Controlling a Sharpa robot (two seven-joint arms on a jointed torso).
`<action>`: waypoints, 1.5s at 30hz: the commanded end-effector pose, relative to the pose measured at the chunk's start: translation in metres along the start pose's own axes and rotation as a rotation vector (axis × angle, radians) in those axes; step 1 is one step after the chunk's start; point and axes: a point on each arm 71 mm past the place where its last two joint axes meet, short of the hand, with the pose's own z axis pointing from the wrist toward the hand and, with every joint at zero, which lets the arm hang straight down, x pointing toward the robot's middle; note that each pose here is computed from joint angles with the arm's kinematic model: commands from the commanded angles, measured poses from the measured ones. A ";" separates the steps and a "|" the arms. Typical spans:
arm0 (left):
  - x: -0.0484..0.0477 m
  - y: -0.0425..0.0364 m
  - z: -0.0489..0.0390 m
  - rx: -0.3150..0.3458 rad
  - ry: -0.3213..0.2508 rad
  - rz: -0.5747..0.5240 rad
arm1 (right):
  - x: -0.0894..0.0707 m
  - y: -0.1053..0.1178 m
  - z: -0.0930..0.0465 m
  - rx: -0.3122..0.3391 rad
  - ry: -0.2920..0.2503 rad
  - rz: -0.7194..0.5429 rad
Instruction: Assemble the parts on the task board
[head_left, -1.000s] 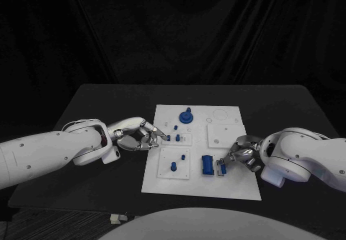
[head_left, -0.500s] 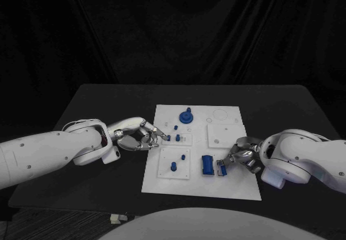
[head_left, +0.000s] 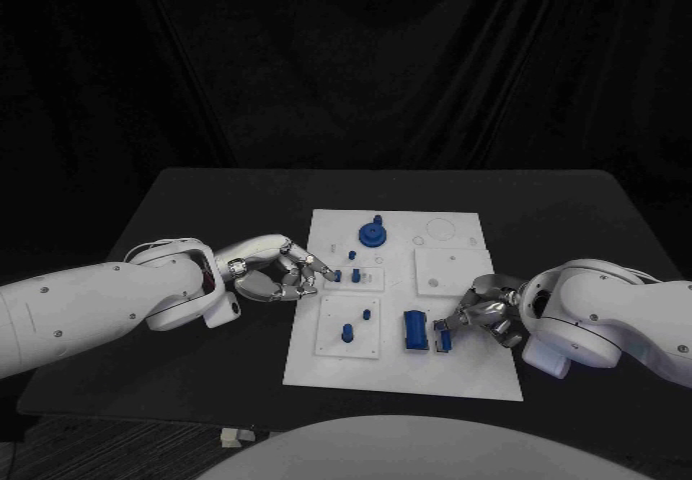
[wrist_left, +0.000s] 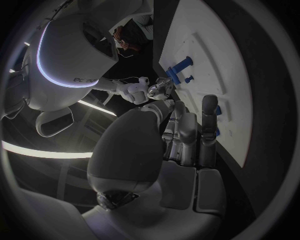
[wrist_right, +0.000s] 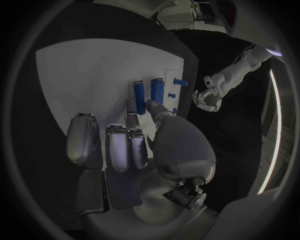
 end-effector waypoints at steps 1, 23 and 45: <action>0.0013 -0.0010 0.0007 0.012 0.004 -0.014 | 0.001 -0.001 0.000 0.012 0.004 -0.006; 0.0016 -0.0004 0.0000 0.010 0.004 -0.015 | 0.002 -0.001 0.000 0.009 0.003 -0.028; 0.0009 0.0006 -0.0017 0.006 0.000 -0.014 | -0.016 -0.004 -0.035 -0.161 -0.320 -0.106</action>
